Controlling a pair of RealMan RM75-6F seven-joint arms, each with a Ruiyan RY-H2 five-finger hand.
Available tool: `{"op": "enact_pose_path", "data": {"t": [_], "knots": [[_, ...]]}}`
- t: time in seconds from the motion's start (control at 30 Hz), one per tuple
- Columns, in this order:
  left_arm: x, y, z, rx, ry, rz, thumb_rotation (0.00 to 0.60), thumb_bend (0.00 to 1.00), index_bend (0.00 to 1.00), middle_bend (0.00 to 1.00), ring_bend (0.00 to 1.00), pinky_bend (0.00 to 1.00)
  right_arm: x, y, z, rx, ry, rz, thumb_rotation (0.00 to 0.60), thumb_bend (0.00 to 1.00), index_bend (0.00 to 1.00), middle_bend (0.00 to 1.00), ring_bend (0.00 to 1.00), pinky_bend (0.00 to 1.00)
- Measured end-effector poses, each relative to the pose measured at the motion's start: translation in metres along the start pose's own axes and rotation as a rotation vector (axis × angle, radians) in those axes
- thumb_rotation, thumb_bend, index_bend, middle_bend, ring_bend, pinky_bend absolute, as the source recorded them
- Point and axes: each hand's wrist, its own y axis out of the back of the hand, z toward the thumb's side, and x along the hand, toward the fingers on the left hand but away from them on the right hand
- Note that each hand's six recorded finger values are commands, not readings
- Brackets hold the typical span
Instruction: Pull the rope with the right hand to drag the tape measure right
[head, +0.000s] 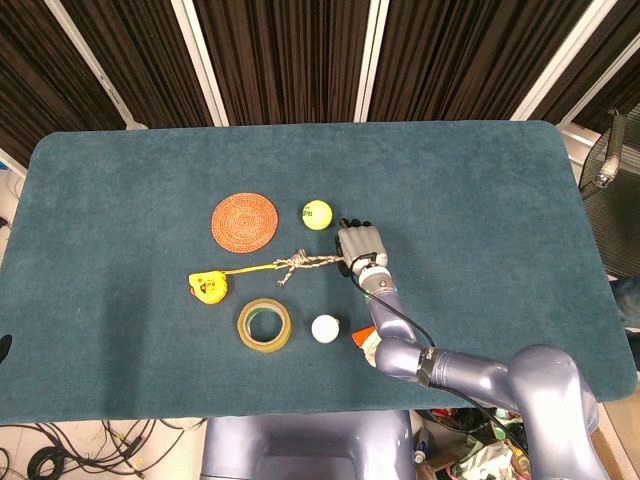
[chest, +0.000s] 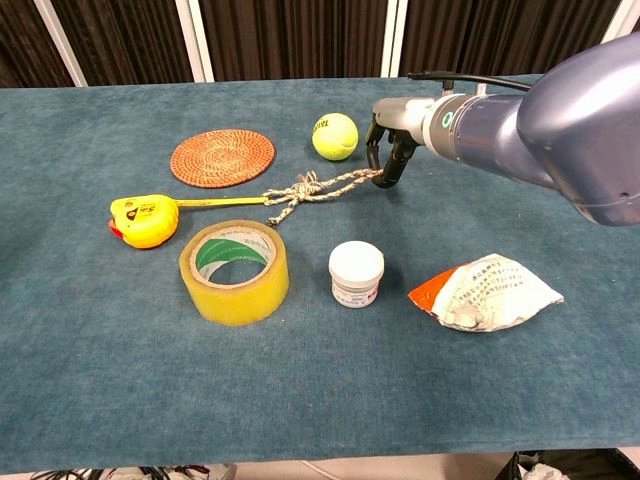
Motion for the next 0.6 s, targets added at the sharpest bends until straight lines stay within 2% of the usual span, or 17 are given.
{"op": "enact_pose_path", "data": {"t": [0.6], "knots": [[-0.0004,0.0004,0.0005,-0.001,-0.001,0.003,0.600,0.31,0.08,0.00,0.00,0.00,0.0024,0.0044,-0.0034,-0.007,-0.005,-0.010,0.600,0.50,0.72,0.11,0.13,0.17]]}}
